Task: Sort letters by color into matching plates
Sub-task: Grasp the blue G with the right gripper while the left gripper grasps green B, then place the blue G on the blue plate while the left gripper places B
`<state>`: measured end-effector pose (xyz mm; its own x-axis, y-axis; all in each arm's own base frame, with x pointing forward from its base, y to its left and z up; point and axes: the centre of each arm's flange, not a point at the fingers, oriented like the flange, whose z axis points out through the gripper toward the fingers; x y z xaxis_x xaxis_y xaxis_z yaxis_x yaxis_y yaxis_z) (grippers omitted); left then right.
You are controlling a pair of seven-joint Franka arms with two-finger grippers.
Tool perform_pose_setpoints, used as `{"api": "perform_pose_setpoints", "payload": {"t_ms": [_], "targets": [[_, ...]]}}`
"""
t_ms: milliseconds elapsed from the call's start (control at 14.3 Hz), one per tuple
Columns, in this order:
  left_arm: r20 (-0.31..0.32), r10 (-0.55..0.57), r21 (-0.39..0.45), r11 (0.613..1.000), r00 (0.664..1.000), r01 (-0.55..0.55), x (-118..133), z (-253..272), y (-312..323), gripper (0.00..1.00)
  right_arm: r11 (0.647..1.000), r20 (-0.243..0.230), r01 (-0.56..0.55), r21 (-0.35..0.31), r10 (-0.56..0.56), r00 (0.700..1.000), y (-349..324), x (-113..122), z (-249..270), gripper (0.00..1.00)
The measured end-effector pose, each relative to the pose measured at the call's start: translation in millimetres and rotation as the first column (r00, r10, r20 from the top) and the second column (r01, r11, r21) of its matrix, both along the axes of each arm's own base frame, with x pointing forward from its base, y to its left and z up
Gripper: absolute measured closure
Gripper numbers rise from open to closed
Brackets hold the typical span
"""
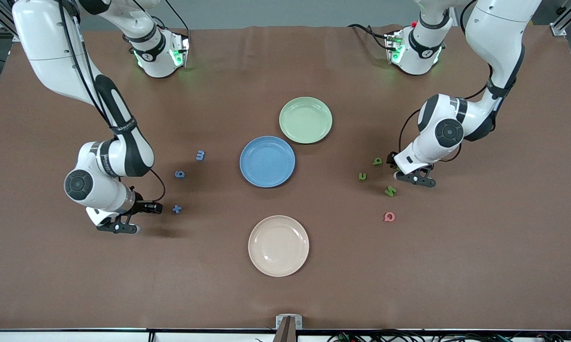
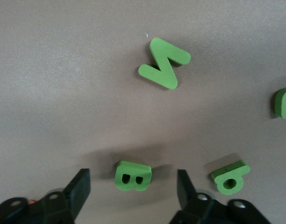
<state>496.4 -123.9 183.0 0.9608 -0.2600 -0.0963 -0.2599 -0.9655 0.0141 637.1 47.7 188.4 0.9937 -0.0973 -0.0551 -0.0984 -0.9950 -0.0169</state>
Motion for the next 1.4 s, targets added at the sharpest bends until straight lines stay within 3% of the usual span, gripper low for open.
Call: {"api": "perform_pose_setpoints", "payload": {"t_ms": [280, 560, 700, 840, 909, 1119, 1399], "targets": [[0.000, -0.010, 0.006, 1.000, 1.000, 0.010, -0.3, -1.3, 0.4, 0.34, 1.000, -0.013, 0.001, -0.002, -0.001, 1.000, -0.7, -7.8, -10.7, 0.31], [-0.007, -0.024, 0.015, 1.000, 1.000, 0.024, -1.4, -6.2, 1.9, 0.38, 1.000, -0.021, 0.001, -0.002, -0.001, 1.000, -0.8, -10.4, -14.7, 0.33], [-0.010, -0.025, 0.015, 1.000, 1.000, 0.026, -1.9, -7.4, 1.7, 0.39, 1.000, -0.019, 0.001, -0.002, -0.001, 1.000, -0.3, -9.8, -14.0, 0.52], [-0.009, -0.027, 0.015, 1.000, 1.000, 0.027, -2.0, -7.4, 1.2, 0.43, 1.000, -0.018, 0.005, -0.002, -0.005, 1.000, -0.6, -9.6, -13.4, 0.56], [-0.009, -0.026, 0.015, 1.000, 1.000, 0.026, -2.0, -7.4, 1.2, 0.48, 1.000, -0.019, 0.011, -0.003, -0.011, 1.000, -1.0, -9.3, -12.7, 0.66], [-0.008, 0.004, 0.018, 1.000, 1.000, -0.004, -1.9, -7.2, 0.6, 0.62, 0.999, -0.034, 0.032, -0.004, -0.032, 0.999, 2.2, -9.7, -12.0, 0.65], [-0.002, 0.022, 0.019, 1.000, 1.000, -0.022, 0.3, -5.4, 0.1, 0.64, 0.990, -0.095, 0.139, -0.021, -0.141, 0.986, 49.7, -6.7, 22.6, 0.65]]}}
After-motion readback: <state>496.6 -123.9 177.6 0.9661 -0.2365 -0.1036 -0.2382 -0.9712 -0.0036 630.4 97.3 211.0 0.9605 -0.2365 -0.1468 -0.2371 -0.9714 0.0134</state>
